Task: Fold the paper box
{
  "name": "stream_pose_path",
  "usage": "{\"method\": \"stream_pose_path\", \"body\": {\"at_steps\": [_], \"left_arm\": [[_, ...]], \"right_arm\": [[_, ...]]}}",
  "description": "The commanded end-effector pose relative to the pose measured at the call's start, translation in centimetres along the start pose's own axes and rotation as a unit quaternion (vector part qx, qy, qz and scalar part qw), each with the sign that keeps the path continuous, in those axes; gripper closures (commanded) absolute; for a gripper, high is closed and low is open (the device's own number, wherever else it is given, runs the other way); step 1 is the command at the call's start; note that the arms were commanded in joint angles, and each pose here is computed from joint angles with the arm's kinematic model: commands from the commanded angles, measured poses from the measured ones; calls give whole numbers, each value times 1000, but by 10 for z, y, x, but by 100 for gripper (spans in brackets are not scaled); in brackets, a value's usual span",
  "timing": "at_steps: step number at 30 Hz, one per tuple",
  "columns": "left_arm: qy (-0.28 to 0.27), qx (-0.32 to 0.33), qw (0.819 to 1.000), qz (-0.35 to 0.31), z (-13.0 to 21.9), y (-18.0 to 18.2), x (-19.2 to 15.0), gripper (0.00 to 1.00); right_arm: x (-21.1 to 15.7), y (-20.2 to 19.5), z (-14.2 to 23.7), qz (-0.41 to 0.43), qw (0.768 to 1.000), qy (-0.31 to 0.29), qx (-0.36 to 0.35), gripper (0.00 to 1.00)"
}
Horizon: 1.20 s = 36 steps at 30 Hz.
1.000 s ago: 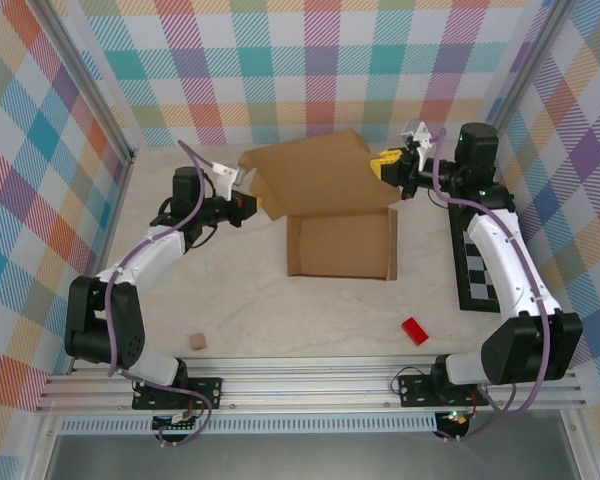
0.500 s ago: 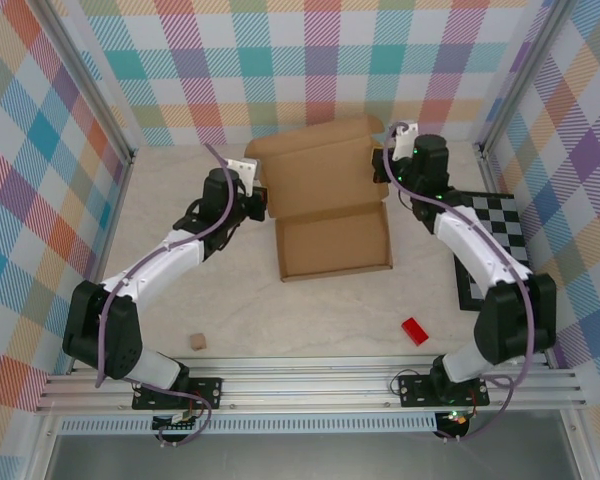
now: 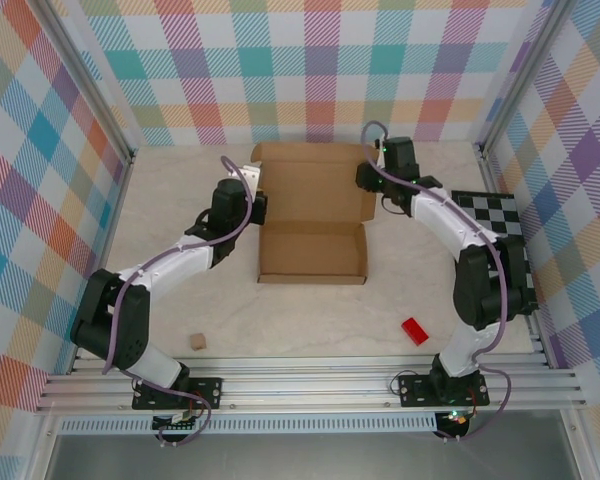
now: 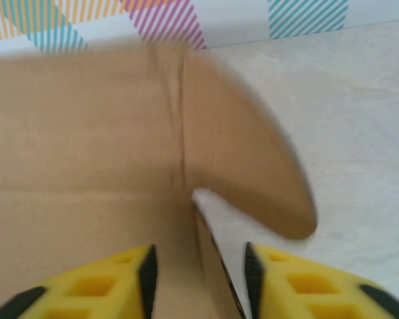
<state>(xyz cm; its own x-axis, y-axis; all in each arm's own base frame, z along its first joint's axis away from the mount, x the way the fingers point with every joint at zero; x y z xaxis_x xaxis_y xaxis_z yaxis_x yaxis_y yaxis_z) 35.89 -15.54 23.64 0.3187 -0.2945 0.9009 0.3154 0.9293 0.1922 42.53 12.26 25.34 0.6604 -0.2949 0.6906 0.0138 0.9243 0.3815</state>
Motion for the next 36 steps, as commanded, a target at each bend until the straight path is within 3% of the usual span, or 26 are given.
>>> {"method": "stream_pose_path", "body": {"at_steps": [1, 3, 6, 9, 13, 20, 25, 36], "left_arm": [[-24, 1, 999, -44, 2, -4, -2, 100], [-34, -7, 998, -54, 5, -5, -6, 100], [-40, -11, 998, -56, 6, -6, -8, 100], [-46, -14, 997, -61, 8, -6, -6, 100], [-51, -26, 996, -70, 11, -6, -6, 100], [-56, -43, 995, -76, 15, -7, -4, 100], [-56, -44, 994, -78, 15, -7, -4, 100], [-62, -41, 995, -66, 16, -6, 1, 100]], "right_arm": [[9, -30, 14, -57, 994, 65, -72, 49], [22, -40, 23, -70, 988, 91, -100, 52], [27, -41, 39, -32, 991, 79, -102, 55], [22, -33, 59, 16, 999, 39, -12, 34], [11, -24, 71, 120, 979, 29, 160, 35], [8, -39, 37, 135, 963, 97, 211, 43], [10, -42, 29, 147, 964, 98, 201, 44], [6, -37, 23, 128, 958, 130, 220, 77]]}}
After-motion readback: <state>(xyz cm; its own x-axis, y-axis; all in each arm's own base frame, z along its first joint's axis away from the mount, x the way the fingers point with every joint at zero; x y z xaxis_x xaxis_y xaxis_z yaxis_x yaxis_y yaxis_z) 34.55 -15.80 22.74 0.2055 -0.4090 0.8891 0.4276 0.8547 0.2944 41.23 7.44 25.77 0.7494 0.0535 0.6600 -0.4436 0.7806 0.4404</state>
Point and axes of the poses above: each hand's point on the last joint's axis, 136 mm out from that joint toward the fingers, its own z axis back along the fingers, its own y axis along the line the jaws close on, x = y × z, the point moved 9 cm from there along z, back along the fingers, and after that the axes turned 9 degrees about -z, right-handed, at the moved point
